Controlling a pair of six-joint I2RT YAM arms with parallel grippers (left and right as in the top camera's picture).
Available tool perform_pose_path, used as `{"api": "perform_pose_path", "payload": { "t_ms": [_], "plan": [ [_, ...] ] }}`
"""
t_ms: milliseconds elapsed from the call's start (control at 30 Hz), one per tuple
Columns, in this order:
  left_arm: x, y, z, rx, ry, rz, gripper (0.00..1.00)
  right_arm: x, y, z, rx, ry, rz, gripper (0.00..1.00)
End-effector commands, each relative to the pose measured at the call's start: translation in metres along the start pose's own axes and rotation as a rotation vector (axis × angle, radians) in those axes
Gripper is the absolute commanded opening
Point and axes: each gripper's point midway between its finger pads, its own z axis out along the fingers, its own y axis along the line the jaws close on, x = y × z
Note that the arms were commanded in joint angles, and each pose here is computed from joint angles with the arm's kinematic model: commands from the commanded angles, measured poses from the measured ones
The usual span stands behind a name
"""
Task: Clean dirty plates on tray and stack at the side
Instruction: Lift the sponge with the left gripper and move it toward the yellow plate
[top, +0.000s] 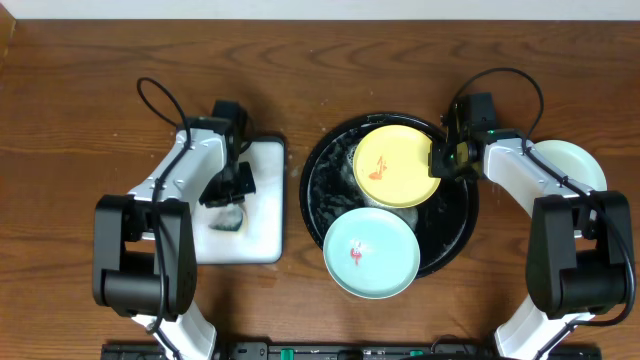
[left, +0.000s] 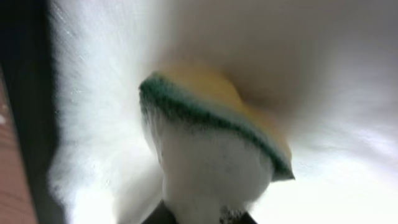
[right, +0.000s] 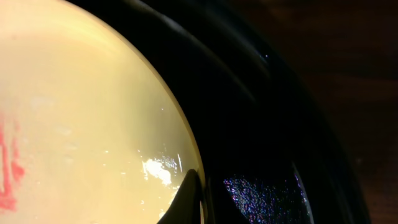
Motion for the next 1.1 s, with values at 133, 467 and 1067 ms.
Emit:
{"api": "perform_pose_path", "payload": {
  "t_ms": [133, 467, 1067],
  "plan": [
    [-0.03, -0.067, -0.088, 0.266, -0.213, 0.101, 0.07, 0.02, -0.014, 0.016, 0.051, 0.072, 0.019, 0.01],
    [-0.006, -0.221, -0.12, 0.634, -0.31, 0.264, 0.07, 0.021, -0.013, 0.016, 0.048, 0.077, 0.019, 0.01],
    [0.018, -0.31, 0.013, 0.681, -0.073, 0.189, 0.07, 0.023, -0.01, 0.016, 0.034, 0.087, 0.019, 0.01]
  ]
}}
